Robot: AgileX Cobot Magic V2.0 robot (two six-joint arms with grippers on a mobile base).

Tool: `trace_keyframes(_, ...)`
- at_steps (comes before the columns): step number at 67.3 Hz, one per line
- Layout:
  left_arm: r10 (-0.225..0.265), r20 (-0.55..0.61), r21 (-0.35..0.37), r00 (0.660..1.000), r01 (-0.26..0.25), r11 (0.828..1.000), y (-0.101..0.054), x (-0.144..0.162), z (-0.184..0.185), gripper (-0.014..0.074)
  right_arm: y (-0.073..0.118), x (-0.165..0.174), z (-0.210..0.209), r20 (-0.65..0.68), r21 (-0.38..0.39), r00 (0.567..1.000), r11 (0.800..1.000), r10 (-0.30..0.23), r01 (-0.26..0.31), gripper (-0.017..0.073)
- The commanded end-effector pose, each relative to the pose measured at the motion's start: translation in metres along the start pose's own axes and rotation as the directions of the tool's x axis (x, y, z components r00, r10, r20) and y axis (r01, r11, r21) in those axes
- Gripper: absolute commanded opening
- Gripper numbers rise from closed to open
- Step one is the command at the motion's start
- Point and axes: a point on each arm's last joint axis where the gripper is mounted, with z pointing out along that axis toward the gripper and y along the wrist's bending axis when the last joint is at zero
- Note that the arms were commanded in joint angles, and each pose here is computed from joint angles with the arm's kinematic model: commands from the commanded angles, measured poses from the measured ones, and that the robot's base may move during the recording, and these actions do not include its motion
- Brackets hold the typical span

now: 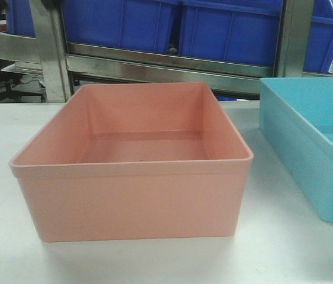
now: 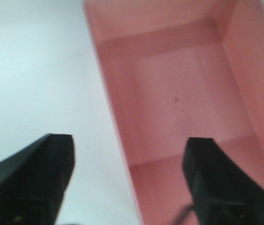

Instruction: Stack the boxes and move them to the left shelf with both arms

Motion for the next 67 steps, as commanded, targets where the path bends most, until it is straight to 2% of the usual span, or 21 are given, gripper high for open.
trace_keyframes(1,0.038,0.135,-0.018,0.990,-0.035,0.999,0.002,0.006,-0.049,0.0206,-0.001,-0.012,-0.001,0.122,0.012,0.992,1.000,-0.006,0.004,0.0022)
trace_keyframes(9,0.063,0.215,-0.045,0.975,-0.054,0.997,0.009,0.034,-0.081,0.0061,-0.001,-0.018,-0.002,0.149,0.013,0.989,1.000,-0.006,0.004,0.0022)
trace_keyframes(15,0.065,0.312,-0.037,0.948,-0.056,0.998,0.012,0.058,-0.105,-0.0020,-0.001,-0.025,-0.002,0.152,0.010,0.988,1.000,-0.004,0.003,0.0022)
trace_keyframes(25,0.083,0.435,-0.042,0.896,-0.072,0.997,0.017,0.096,-0.117,-0.0013,0.001,-0.051,-0.004,0.132,-0.006,0.991,1.000,-0.003,0.004,0.0022)
trace_keyframes(39,0.095,0.548,-0.039,0.831,-0.088,0.995,0.021,0.132,-0.114,-0.0013,0.005,-0.101,0.018,-0.022,-0.029,1.000,1.000,-0.006,0.005,0.0030)
trace_keyframes(43,0.095,0.556,-0.036,0.826,-0.090,0.995,0.021,0.136,-0.110,-0.0013,0.006,-0.114,0.033,-0.081,-0.032,0.997,0.999,-0.007,0.004,0.0031)
trace_keyframes(56,0.097,0.538,-0.037,0.837,-0.092,0.995,0.022,0.140,-0.104,-0.0013,0.008,-0.143,0.090,-0.244,-0.040,0.970,0.999,-0.010,0.001,0.0036)
trace_keyframes(60,0.097,0.534,-0.038,0.840,-0.091,0.995,0.022,0.140,-0.104,-0.0013,0.009,-0.149,0.108,-0.293,-0.044,0.956,0.999,-0.012,-0.001,0.0084)
trace_keyframes(67,0.097,0.534,-0.038,0.840,-0.091,0.995,0.022,0.140,-0.104,-0.0013,0.010,-0.152,0.140,-0.383,-0.050,0.924,0.999,-0.015,-0.004,0.0290)
